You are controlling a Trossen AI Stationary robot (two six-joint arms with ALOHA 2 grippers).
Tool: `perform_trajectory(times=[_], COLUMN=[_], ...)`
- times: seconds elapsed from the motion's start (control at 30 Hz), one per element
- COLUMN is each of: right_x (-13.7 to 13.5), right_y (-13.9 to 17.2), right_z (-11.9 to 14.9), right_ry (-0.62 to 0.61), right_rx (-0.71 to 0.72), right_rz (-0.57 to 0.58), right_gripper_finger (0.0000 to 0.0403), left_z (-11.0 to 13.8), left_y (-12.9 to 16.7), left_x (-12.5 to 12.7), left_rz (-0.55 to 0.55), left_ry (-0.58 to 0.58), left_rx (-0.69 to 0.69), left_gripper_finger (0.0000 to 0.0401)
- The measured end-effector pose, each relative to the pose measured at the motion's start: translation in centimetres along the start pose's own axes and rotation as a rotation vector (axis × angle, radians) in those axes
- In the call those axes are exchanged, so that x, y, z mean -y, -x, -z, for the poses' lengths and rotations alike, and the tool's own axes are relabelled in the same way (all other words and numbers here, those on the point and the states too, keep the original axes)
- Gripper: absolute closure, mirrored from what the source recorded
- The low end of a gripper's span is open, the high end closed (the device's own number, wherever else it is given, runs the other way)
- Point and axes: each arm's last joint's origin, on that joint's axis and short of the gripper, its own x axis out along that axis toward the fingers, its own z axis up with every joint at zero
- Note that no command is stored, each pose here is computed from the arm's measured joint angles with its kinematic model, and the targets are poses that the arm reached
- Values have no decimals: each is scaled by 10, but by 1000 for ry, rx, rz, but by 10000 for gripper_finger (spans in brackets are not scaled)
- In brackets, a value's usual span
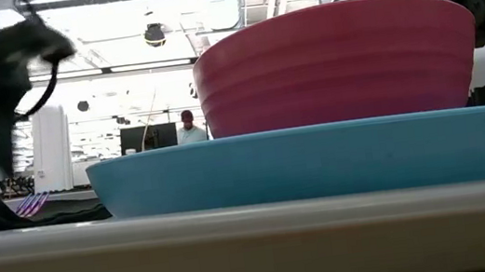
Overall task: Set up tray
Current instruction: Put the green spoon on top of the black napkin on the gray tray to the right of the blue fork
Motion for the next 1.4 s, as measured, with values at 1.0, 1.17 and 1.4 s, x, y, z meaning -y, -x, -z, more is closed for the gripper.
perform_trajectory(times=[1.0, 1.17, 1.4], right_x=[0, 0, 0], right_y=[0, 0, 0], right_z=[0, 0, 0], right_ry=[0, 0, 0], right_rx=[1, 0, 1], right_rz=[0, 1, 0], right_gripper_finger=[274, 274, 274], left_z=[-242, -246, -243], left_y=[15, -3, -38], left_x=[83, 87, 85], left_rz=[280, 256, 137], left_ry=[-75, -68, -47], left_rx=[220, 190, 73], left_gripper_finger=[248, 204, 205])
